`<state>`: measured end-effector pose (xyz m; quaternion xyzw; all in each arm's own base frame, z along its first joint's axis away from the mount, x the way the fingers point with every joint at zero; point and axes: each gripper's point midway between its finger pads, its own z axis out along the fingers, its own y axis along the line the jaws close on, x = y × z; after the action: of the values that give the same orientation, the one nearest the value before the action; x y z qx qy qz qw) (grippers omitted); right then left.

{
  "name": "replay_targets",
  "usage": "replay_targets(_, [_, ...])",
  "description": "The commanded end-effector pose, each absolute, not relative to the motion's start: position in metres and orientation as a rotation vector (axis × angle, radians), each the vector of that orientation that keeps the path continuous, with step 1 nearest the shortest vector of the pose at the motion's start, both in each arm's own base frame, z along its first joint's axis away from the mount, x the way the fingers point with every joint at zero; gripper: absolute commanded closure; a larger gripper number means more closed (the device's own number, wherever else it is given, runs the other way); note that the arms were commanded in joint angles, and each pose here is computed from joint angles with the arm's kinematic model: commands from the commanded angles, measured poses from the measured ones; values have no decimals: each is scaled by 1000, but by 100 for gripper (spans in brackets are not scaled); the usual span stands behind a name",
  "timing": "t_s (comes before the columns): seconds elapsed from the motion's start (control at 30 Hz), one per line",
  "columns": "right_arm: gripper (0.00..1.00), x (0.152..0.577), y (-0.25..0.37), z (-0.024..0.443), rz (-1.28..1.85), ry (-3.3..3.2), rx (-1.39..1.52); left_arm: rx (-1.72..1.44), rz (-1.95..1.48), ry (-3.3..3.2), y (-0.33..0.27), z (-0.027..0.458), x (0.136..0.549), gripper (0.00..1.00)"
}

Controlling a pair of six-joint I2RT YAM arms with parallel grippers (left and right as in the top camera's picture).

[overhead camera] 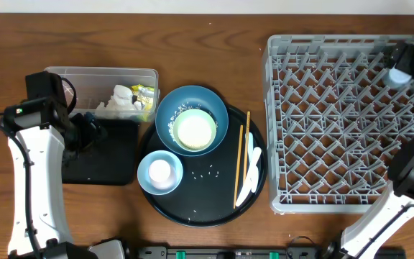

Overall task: Sort waste into correct bins and load items into the dishwasher rack
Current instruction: 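Lower the cup upside down into the rack and open right gripper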

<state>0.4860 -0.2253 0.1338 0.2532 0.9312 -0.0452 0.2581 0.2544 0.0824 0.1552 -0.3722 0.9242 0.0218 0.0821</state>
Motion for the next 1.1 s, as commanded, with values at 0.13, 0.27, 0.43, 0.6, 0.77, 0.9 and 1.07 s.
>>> replay_targets(0.13, [6, 481, -203, 204, -98, 2433, 595, -1129, 76, 2772, 83, 151, 251, 10])
replay_targets(0.27, [25, 470, -190, 193, -77, 2512, 579, -1129, 76, 2772, 83, 151, 251, 10])
replay_targets(0.43, [36, 467, -181, 187, -64, 2549, 568, -1129, 76, 2772, 83, 151, 251, 10])
replay_targets(0.6, [66, 469, -180, 182, -70, 2559, 564, -1130, 76, 2775, 83, 151, 250, 10])
replay_targets(0.77, [65, 476, -186, 157, -71, 2587, 578, -1130, 76, 2775, 83, 151, 250, 10])
replay_targets(0.9, [65, 488, -198, 146, -114, 2564, 584, -1130, 76, 2775, 83, 151, 250, 10])
replay_targets(1.07, [64, 499, -211, 140, -170, 2525, 591, -1131, 76, 2775, 83, 151, 250, 10])
